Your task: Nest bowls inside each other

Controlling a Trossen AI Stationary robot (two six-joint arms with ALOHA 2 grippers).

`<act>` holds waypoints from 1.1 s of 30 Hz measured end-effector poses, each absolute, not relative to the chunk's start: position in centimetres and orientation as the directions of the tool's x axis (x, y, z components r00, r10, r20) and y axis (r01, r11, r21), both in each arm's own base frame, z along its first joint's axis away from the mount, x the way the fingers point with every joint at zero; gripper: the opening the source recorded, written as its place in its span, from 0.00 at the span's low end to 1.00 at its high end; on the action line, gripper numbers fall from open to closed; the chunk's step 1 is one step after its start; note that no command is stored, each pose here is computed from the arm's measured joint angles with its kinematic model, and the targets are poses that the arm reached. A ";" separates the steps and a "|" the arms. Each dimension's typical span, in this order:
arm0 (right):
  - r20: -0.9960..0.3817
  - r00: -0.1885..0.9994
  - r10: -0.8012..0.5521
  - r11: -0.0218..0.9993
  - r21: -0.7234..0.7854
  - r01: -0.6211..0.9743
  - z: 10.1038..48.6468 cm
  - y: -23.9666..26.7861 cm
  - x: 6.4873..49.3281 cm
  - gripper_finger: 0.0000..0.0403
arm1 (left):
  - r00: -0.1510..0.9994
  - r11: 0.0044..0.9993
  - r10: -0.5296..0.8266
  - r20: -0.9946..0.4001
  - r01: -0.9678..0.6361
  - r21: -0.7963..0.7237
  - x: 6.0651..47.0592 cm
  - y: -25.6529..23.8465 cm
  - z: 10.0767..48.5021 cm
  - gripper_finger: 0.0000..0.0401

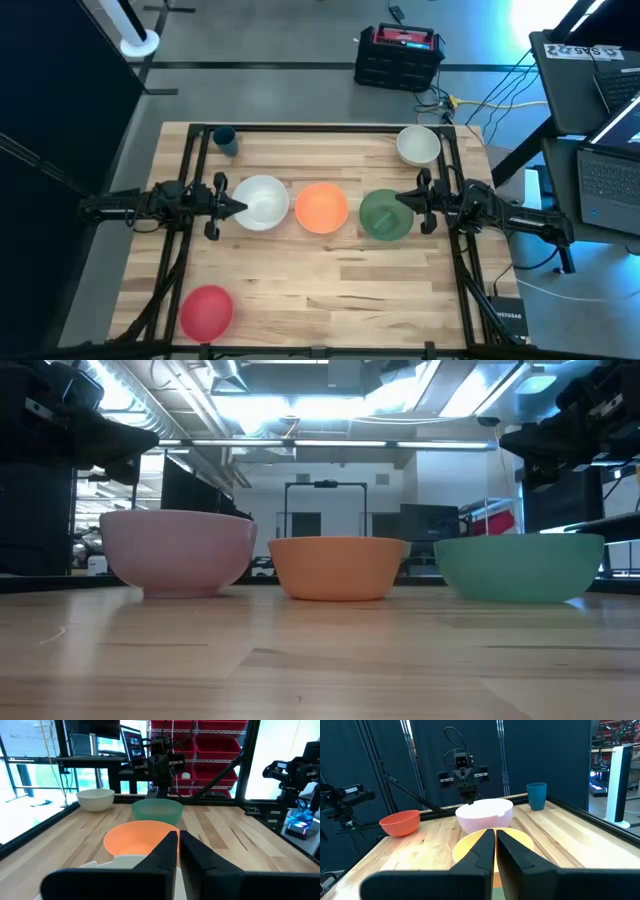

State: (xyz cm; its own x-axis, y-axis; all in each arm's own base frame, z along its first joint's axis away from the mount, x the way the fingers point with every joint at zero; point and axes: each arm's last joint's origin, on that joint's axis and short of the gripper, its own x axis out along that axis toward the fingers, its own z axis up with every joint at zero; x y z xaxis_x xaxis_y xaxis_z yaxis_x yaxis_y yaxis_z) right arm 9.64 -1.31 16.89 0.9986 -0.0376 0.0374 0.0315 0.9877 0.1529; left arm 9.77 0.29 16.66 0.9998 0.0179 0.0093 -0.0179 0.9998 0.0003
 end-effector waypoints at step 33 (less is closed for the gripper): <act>0.037 0.998 -0.054 0.987 0.153 0.047 16.9 -1.4 9.6 0.00 | 0.996 0.983 0.065 0.055 -0.055 -0.178 9.7 0.6 17.1 0.00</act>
State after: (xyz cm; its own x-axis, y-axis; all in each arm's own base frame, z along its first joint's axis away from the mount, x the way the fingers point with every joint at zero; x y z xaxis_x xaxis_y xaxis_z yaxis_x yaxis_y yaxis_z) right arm 9.64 -1.36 16.88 0.9979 -0.0536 0.0369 0.0474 0.9871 0.1532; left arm 9.73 0.62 17.15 0.9964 0.0654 0.0546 -0.0548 0.9825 -0.1778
